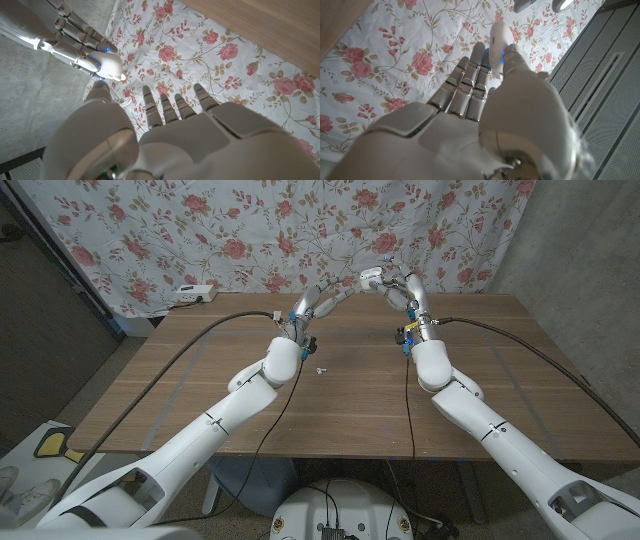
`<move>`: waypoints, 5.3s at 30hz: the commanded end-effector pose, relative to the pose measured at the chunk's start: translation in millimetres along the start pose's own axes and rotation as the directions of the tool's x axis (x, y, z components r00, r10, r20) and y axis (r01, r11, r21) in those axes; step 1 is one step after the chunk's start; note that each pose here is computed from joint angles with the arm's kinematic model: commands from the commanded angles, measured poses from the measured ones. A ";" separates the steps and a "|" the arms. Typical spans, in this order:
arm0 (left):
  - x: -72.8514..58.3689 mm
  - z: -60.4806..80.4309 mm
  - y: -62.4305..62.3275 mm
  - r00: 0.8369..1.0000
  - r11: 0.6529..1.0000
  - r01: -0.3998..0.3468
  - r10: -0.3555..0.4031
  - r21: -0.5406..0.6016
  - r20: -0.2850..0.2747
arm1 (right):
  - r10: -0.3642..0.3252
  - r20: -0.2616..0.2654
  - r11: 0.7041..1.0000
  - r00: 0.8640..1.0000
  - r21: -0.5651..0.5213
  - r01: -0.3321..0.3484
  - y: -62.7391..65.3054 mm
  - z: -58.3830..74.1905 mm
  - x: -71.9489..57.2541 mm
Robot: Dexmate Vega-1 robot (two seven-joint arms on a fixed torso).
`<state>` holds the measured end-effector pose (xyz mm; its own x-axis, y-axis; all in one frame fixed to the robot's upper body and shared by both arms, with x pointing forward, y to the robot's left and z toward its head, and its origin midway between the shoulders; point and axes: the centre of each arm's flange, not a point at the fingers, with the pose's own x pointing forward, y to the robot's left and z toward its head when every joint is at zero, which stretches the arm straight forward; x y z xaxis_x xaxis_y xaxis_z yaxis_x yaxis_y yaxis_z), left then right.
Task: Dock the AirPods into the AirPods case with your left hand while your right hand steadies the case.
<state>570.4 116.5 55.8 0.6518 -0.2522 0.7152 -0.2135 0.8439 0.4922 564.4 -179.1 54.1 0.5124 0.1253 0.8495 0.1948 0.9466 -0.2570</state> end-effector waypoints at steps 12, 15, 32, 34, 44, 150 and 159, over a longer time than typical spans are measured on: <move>-10.7 -7.6 -0.6 0.990 0.974 -0.136 0.141 -0.183 0.011 | 0.029 0.060 0.998 0.998 -0.061 -0.025 4.5 -6.3 -0.1; -10.7 -8.6 -0.5 0.991 0.971 -0.127 0.131 -0.200 0.006 | 0.037 0.064 0.996 0.997 -0.079 -0.032 5.0 -6.9 0.0; -6.6 -11.9 -4.7 0.996 0.962 -0.088 0.090 -0.257 -0.002 | 0.054 0.075 0.992 0.996 -0.115 -0.045 7.1 -7.6 0.8; -6.2 -11.9 -5.1 0.996 0.962 -0.090 0.093 -0.257 0.000 | 0.060 0.077 0.992 0.995 -0.117 -0.051 7.5 -7.9 1.3; -2.5 -13.0 -6.3 0.998 0.964 -0.053 0.056 -0.262 0.005 | 0.075 0.086 0.989 0.993 -0.133 -0.063 11.0 -6.1 3.1; -26.7 3.0 30.2 0.994 0.996 -0.050 0.056 0.070 -0.094 | 0.004 0.006 0.992 1.000 -0.124 -0.003 -8.1 -24.5 12.6; -34.2 7.6 39.5 0.992 0.972 -0.037 0.064 0.233 -0.113 | 0.014 0.002 0.992 1.000 -0.122 -0.014 -11.8 -24.1 11.8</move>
<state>537.9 137.0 57.8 0.6717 -0.2102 0.7104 -0.1839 0.8816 0.4348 590.3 -189.1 53.5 0.5126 0.1325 0.8484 0.2896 0.9035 -0.3161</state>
